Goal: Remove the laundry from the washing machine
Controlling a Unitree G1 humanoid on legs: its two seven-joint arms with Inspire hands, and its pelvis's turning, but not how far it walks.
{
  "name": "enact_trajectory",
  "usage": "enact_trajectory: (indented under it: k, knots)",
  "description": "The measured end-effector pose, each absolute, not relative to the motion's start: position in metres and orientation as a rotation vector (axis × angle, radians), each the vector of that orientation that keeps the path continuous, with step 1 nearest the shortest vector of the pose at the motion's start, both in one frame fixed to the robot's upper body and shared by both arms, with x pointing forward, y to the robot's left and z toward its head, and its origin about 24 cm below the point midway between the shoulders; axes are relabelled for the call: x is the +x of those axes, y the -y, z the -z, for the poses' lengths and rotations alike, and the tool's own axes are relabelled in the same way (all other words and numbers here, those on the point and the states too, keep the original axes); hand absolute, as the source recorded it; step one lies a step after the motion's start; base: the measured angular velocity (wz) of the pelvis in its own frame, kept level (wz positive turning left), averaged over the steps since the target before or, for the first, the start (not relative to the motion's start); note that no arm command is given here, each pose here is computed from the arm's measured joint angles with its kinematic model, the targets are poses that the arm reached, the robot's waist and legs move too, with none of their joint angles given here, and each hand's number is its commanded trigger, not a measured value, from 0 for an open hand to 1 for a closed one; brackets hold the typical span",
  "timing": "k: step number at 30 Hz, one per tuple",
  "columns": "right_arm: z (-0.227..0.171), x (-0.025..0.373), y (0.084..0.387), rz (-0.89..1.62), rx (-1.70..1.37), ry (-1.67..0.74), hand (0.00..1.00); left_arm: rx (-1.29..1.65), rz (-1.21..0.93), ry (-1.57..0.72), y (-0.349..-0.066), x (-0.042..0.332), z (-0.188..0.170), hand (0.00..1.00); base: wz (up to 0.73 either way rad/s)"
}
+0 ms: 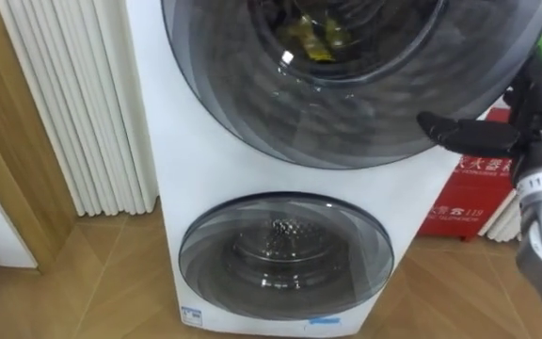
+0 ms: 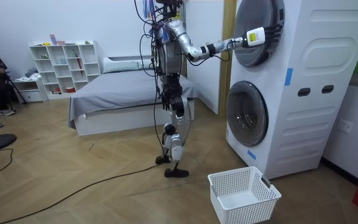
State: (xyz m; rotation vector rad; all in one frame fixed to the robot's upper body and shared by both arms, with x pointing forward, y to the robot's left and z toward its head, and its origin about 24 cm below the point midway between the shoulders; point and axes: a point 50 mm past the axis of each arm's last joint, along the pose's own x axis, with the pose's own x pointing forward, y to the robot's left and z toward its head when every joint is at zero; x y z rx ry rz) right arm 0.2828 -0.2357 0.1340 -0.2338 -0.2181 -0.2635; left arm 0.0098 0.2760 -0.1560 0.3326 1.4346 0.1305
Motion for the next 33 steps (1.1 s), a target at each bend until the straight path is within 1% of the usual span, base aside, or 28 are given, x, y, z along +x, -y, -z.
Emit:
enact_trajectory:
  k: [4, 11, 20, 26, 33]
  knots:
    - [-0.13, 0.27, 0.224, 0.206, -0.196, 0.246, 0.0, 0.343, -0.11, -1.439, -0.274, 0.009, 0.157, 0.0, -0.03]
    - [-0.111, 0.254, 0.212, 0.132, -0.118, 0.246, 0.0, 0.347, -0.085, -1.441, -0.27, 0.007, 0.158, 0.0, 0.04]
    - [-0.094, 0.233, 0.202, 0.001, -0.083, 0.219, 0.0, 0.351, -0.051, -1.437, -0.263, 0.003, 0.16, 0.0, -0.01]
    - [-0.083, 0.226, 0.195, -0.093, -0.083, 0.17, 0.0, 0.351, -0.046, -1.411, -0.262, 0.008, 0.16, 0.0, -0.01]
    - [-0.082, 0.224, 0.189, -0.146, -0.067, 0.169, 0.0, 0.338, -0.025, -1.383, -0.261, 0.017, 0.16, 0.0, -0.03]
